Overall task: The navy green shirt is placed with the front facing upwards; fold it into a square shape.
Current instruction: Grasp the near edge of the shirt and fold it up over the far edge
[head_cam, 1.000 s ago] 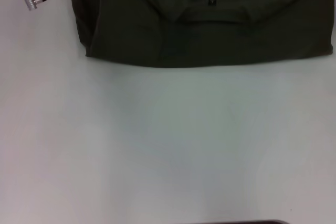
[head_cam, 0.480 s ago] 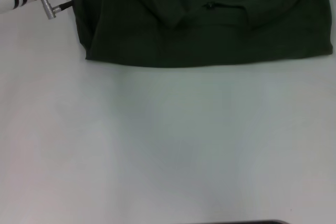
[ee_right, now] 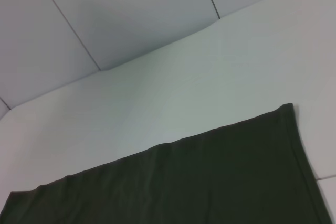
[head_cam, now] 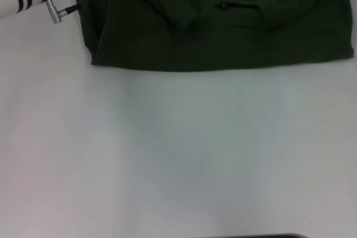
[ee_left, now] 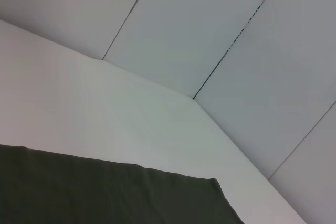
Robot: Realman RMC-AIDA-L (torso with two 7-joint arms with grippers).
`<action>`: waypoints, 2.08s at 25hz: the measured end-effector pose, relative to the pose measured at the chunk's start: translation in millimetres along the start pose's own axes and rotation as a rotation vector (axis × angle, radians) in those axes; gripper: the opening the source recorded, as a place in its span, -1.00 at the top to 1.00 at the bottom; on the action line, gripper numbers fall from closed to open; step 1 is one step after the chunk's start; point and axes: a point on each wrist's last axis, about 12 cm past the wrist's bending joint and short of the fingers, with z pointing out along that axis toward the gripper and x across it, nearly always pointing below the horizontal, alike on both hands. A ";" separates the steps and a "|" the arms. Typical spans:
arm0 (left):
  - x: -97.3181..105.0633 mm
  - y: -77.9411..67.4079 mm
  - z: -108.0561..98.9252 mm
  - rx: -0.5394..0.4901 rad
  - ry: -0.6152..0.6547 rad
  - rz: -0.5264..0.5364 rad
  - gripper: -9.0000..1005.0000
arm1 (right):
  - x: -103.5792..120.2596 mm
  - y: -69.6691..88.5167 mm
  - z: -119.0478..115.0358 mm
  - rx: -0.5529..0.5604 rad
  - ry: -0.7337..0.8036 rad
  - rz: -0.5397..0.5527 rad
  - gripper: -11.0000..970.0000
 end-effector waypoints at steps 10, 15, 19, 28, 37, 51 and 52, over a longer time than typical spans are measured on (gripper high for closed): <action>2.1 -0.7 -0.6 0.009 0.000 -0.009 0.97 | 6.0 -11.1 -9.5 0.011 -0.030 0.053 0.89; 2.0 -1.9 0.4 0.012 0.002 -0.006 0.97 | 7.9 -11.4 -9.5 0.014 -0.029 0.048 0.89; 3.6 -3.3 2.2 0.010 0.003 -0.005 0.97 | 7.9 -8.8 -7.4 0.010 -0.029 0.038 0.89; 13.4 -3.8 4.7 -0.007 0.011 0.021 0.78 | 18.0 5.8 7.9 -0.003 0.024 -0.014 0.81; 17.2 2.1 1.2 -0.034 0.011 0.013 0.12 | 20.6 13.2 15.9 0.013 0.036 -0.043 0.20; 20.0 3.4 -1.3 -0.029 0.014 0.006 -0.69 | 30.7 4.8 9.7 0.034 0.043 -0.006 -0.56; 20.5 3.8 -1.7 -0.029 0.014 0.005 -0.69 | 32.0 3.6 8.6 0.038 0.042 -0.004 -0.56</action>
